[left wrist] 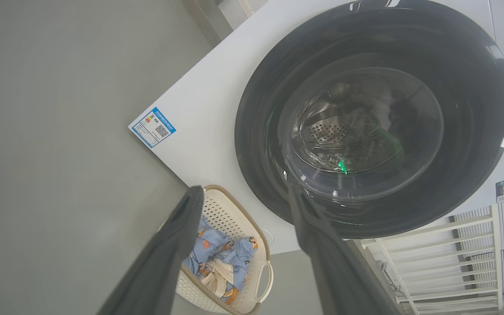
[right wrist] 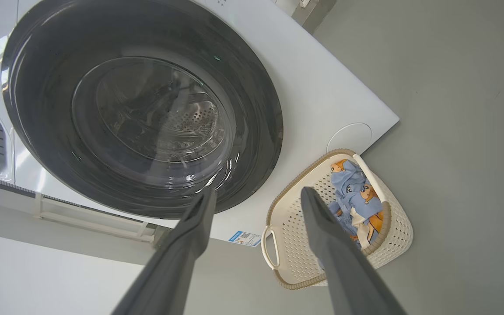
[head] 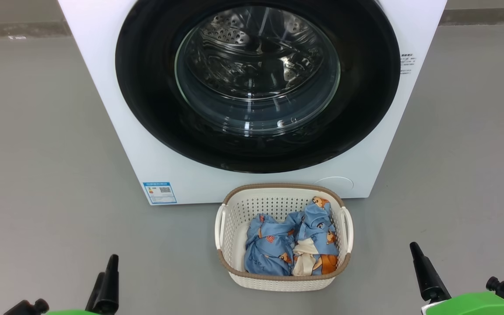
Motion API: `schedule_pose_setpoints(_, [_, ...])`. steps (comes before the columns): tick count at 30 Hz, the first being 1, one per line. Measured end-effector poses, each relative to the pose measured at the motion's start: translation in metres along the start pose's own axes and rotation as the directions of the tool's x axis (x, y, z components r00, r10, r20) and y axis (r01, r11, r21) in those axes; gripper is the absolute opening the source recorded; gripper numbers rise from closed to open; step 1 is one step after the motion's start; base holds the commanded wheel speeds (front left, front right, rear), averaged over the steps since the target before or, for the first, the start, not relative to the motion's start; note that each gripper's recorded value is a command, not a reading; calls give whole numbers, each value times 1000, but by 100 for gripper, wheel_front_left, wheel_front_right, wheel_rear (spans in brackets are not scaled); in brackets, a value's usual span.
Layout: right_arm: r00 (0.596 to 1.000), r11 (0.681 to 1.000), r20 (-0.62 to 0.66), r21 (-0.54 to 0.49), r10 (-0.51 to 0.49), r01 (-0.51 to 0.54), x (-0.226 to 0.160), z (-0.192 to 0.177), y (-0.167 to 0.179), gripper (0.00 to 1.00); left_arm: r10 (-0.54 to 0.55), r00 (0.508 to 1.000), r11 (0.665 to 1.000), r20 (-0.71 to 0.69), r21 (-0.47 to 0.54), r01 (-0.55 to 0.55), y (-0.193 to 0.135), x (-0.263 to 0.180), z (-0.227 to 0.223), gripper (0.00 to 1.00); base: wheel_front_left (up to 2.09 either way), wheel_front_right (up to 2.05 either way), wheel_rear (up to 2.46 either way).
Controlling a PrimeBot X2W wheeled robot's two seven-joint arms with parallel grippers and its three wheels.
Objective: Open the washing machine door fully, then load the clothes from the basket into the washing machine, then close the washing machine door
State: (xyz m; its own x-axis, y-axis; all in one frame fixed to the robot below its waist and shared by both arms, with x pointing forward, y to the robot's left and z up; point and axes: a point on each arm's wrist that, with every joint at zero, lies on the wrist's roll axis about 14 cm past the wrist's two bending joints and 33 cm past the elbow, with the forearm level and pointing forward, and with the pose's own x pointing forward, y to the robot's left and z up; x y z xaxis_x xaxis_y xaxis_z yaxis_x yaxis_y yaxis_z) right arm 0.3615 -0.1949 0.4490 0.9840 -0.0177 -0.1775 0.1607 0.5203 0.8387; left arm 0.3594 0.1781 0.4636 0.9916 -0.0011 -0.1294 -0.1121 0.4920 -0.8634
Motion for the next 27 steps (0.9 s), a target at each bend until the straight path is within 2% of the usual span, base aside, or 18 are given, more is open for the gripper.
schedule_pose_setpoints(13, [1000, 988, 10, -157, 12, -10, 1, 2, 2, 100, -34, 999, 986, 19, 162, 31, -8, 1, 5, 100, 0, 0, 0])
schedule_pose_setpoints(27, [999, 951, 25, -309, 37, -27, 1, 7, 5, 100, -71, 997, 945, 29, 322, 58, -16, 0, 7, 100, 0, 0, 0])
